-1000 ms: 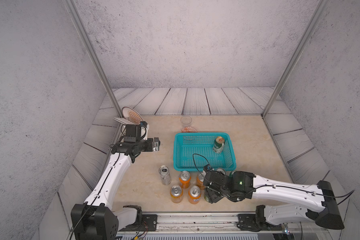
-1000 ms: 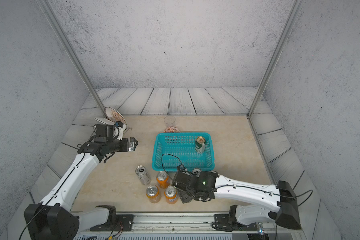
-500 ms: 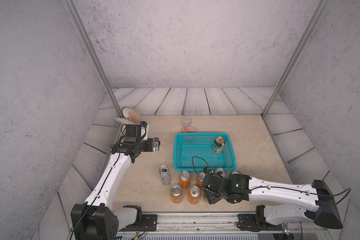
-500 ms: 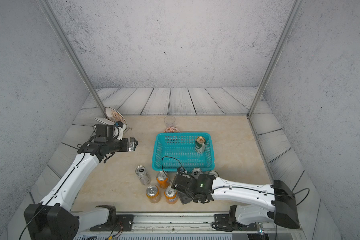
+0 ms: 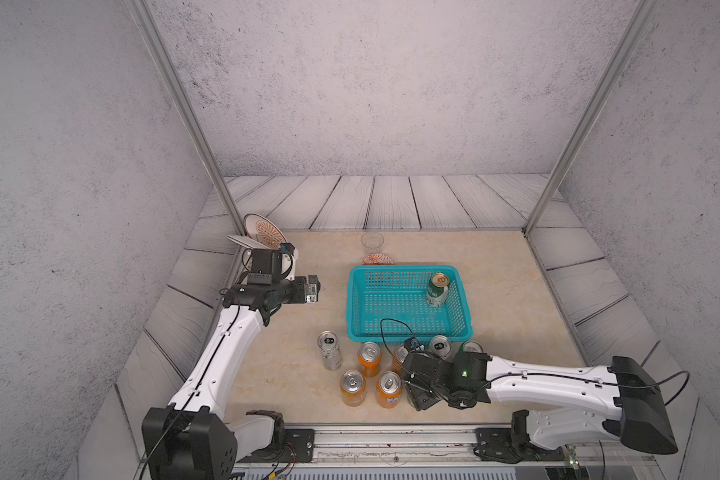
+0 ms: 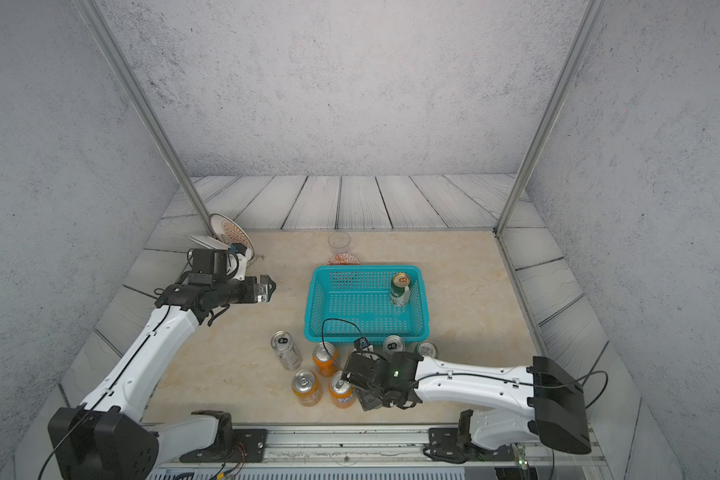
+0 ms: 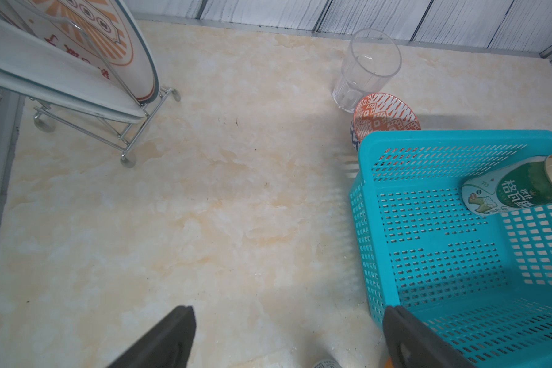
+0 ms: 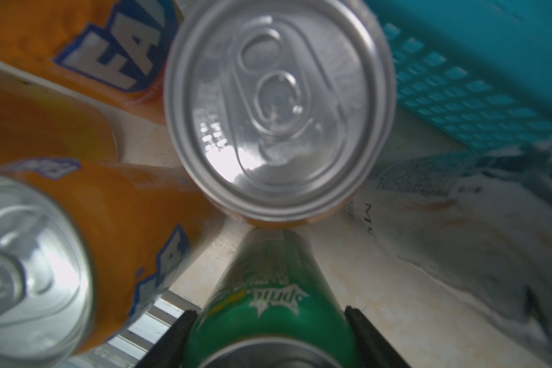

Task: Take out the drinks from the basket
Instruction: Place the drink at the center of the board.

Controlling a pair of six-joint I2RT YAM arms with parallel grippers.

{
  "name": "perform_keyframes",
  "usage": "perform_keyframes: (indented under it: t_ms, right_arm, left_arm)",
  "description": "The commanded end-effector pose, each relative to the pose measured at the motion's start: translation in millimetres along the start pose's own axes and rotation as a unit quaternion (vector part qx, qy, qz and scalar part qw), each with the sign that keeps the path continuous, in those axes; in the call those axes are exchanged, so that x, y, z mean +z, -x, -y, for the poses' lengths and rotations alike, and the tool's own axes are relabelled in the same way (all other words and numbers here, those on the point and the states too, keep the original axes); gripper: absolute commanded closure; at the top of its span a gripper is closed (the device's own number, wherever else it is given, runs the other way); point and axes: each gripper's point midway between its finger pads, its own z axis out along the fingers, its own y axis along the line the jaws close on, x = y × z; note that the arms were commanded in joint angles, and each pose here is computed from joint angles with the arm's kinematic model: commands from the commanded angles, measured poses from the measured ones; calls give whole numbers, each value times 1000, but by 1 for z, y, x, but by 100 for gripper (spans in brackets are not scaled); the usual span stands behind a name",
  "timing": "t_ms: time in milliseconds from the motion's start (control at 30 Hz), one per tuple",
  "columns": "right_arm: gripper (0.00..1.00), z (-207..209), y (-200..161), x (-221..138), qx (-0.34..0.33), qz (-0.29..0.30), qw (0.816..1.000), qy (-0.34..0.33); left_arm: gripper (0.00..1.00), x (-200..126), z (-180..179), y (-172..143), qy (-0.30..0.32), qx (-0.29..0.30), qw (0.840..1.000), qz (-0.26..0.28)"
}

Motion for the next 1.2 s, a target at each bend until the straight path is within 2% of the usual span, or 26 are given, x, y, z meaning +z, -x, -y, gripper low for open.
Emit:
perform_keyframes:
  t_ms: [0,533,700,867,967,1100,1167]
  right_arm:
    - [36,1,4,-1,7,14,1000,-7]
    - [17,8,14,-34,9,41,999,2]
    - [16,7,21,-53,9,53,998,14]
    - [15,0,35,-75,9,86,995,44]
    - [15,5,49,-86,4,121,992,33]
    - [1,20,75,-109,-26,180,983,-5]
    - [1,28,88,-117,-29,192,981,-13]
  left_arm:
    - [1,1,-3,-2,1,-1,1000,-5]
    - [1,0,-3,-1,1,-1,1000,-3]
    - [1,-1,-3,-1,1,-2,1000,-3]
    - [1,-1,-3,-1,2,-1,1000,-2]
    - [1,-1,-4,-1,2,-2,1000,-2]
    - [1,0,-3,-1,1,-1,1000,-2]
    - [1,0,-4,-1,2,-2,1000,-3]
